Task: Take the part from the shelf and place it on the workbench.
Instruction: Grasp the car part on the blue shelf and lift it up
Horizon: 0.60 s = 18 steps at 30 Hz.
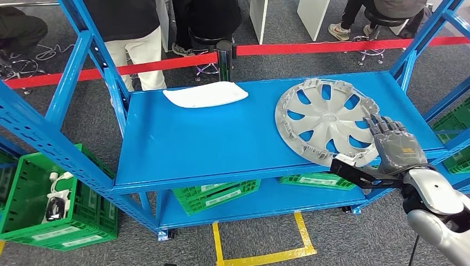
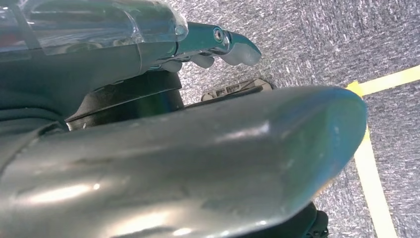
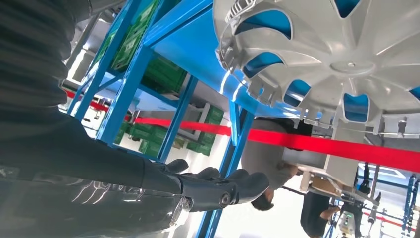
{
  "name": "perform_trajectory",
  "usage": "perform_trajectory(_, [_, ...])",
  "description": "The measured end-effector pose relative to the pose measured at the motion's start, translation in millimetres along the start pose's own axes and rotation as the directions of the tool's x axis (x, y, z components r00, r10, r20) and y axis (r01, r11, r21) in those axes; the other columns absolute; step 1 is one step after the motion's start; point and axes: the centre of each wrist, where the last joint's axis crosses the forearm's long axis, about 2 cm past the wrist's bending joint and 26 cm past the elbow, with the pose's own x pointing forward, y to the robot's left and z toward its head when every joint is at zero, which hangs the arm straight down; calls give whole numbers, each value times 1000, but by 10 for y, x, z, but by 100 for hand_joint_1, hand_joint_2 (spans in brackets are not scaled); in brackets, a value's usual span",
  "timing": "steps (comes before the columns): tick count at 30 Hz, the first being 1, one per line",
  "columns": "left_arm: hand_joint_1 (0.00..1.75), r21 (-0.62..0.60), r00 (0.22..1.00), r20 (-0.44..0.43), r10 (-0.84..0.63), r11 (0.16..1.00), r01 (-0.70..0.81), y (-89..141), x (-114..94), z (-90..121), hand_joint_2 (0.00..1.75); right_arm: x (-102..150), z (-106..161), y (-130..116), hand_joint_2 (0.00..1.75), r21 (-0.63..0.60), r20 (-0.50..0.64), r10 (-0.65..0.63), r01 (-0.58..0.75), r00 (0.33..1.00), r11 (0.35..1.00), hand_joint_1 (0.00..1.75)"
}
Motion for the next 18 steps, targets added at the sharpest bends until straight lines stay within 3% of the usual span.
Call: perform_trajectory(18, [0, 0, 1000, -3, -5, 1000, 5, 3, -4, 0, 0, -7, 45, 9, 175, 12, 0, -12, 12, 1000, 1000, 0])
